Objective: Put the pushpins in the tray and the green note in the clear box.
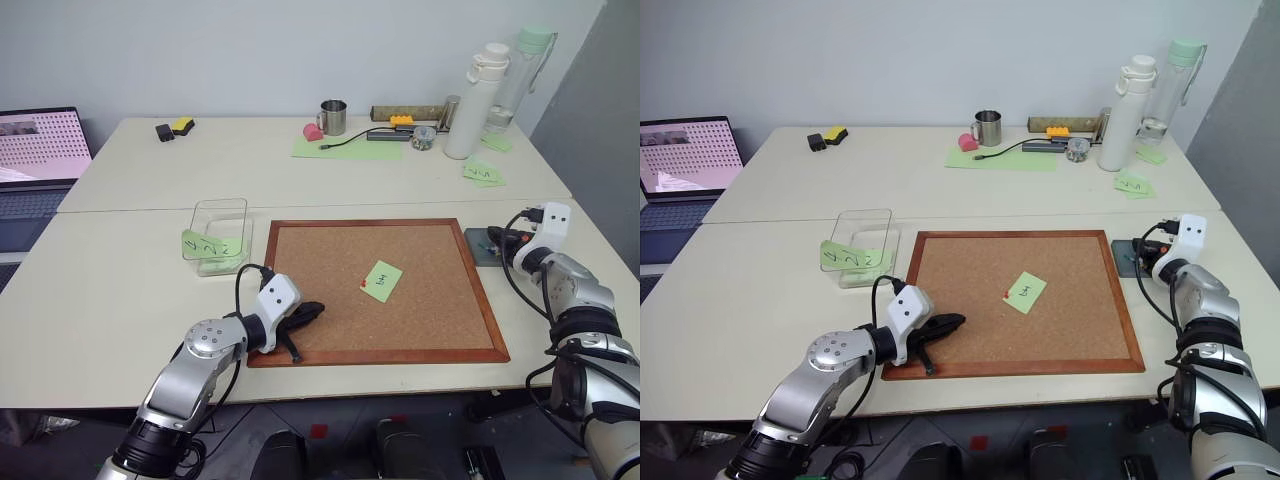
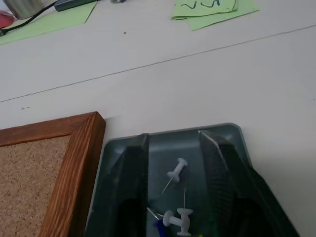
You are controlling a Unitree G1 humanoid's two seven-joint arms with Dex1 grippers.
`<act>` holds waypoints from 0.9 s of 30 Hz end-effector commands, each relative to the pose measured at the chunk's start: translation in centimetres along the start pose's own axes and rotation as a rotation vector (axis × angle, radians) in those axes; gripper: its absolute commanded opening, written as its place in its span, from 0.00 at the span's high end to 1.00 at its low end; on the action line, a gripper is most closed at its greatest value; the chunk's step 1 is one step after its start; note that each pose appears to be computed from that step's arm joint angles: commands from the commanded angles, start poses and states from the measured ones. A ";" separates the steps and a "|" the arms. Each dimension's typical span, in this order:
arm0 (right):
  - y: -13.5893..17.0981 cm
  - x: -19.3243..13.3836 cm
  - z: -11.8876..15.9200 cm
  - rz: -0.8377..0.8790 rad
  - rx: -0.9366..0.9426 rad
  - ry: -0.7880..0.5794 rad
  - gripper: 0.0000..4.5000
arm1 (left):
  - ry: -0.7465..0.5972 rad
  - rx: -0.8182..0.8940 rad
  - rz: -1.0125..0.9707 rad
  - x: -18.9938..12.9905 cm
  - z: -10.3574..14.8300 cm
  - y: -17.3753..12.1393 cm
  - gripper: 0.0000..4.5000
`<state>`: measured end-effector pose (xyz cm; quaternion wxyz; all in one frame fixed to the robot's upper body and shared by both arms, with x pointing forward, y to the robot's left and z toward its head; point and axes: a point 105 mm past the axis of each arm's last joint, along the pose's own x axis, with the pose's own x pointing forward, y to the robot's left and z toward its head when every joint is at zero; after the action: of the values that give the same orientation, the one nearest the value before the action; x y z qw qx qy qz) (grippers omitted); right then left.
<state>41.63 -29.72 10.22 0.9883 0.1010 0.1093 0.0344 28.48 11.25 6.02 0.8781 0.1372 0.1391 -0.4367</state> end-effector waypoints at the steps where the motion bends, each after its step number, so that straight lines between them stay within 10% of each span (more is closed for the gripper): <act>1: -0.2 -0.2 2.6 0.007 -0.018 -0.078 0.59 | 0.130 -0.065 -0.004 -0.2 -3.6 -0.5 1.00; 14: 1.8 -1.1 5.2 0.126 -0.066 -0.185 0.59 | 0.129 -0.064 -0.006 -0.2 -3.7 -0.7 1.00; 27: 18.0 -9.4 -1.3 0.752 -0.370 -0.089 0.59 | 0.126 -0.063 -0.010 -0.2 -3.6 -0.8 1.00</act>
<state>32.82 -15.52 13.45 0.9290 -0.0231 0.0394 0.3672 28.38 11.33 5.89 0.8806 0.1370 0.1383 -0.4320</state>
